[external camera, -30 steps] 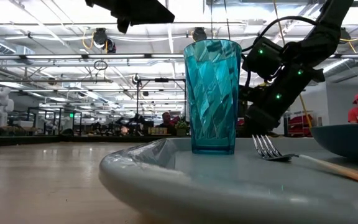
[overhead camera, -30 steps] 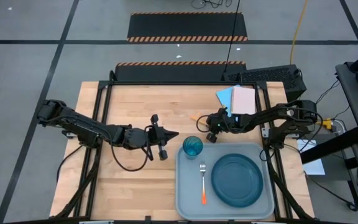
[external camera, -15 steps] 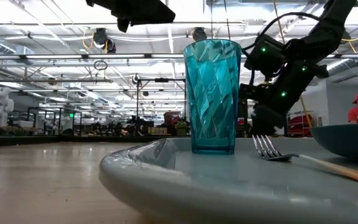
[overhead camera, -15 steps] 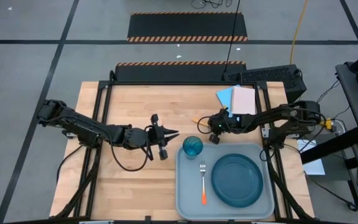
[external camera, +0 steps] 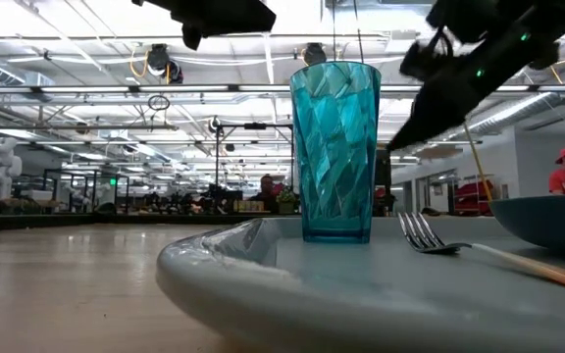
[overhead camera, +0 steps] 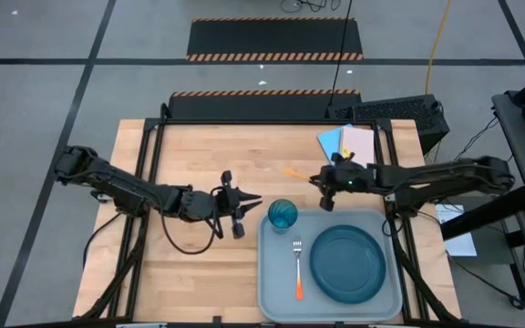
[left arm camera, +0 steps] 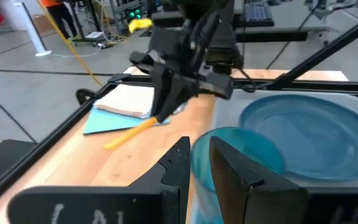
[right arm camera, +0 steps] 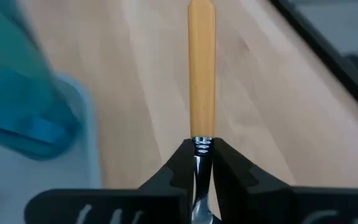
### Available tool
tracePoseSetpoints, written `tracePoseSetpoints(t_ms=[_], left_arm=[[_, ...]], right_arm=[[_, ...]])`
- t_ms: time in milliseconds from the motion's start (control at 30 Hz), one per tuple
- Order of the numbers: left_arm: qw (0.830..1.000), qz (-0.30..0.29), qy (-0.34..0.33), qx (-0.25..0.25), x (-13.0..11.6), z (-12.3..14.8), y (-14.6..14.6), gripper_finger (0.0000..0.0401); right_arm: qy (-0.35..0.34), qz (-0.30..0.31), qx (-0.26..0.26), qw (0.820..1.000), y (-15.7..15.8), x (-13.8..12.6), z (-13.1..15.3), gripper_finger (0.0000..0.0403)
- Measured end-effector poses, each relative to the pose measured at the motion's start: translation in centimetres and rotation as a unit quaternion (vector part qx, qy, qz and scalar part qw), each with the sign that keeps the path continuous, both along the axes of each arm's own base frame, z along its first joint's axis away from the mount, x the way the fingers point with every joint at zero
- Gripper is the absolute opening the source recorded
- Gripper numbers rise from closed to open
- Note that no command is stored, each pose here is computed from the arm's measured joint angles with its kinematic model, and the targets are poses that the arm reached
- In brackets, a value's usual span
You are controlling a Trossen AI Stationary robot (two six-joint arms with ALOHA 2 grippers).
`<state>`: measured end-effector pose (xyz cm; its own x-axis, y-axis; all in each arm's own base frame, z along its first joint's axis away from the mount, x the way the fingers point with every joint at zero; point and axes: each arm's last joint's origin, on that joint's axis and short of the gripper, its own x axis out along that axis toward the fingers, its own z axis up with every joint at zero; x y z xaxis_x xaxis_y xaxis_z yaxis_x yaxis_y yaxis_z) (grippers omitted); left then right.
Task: Pick and place plate/cup/fork/spoon on tray
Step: Put the brown spoon on the gray tray to the left of the orange fork
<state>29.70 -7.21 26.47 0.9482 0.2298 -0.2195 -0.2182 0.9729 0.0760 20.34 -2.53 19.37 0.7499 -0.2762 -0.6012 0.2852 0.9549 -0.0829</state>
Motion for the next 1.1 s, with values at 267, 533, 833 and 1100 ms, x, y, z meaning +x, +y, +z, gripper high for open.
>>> tracePoseSetpoints(t_ms=[267, 533, 833, 1100], left_arm=[[0.998, -0.041, -0.050, 0.025, -0.2, 1.6, -2.1, 0.0120], [0.994, -0.058, -0.090, 0.029, 0.1, 4.7, -3.7, 0.0230], [0.994, -0.074, -0.065, 0.048, 1.5, 6.8, -7.1, 0.0269], [0.995, -0.090, -0.031, 0.029, 3.5, 8.0, -11.4, 0.0241]], right_arm=[[-0.106, 0.080, -0.026, 0.991, 2.8, -0.3, 3.2, 0.0024], [-0.127, 0.159, -0.058, 0.977, 6.8, 0.8, 5.9, 0.0024], [-0.114, 0.221, -0.106, 0.963, 11.4, 1.7, 7.9, 0.0024], [-0.078, 0.298, -0.151, 0.939, 14.1, 2.1, 6.6, 0.0024]])
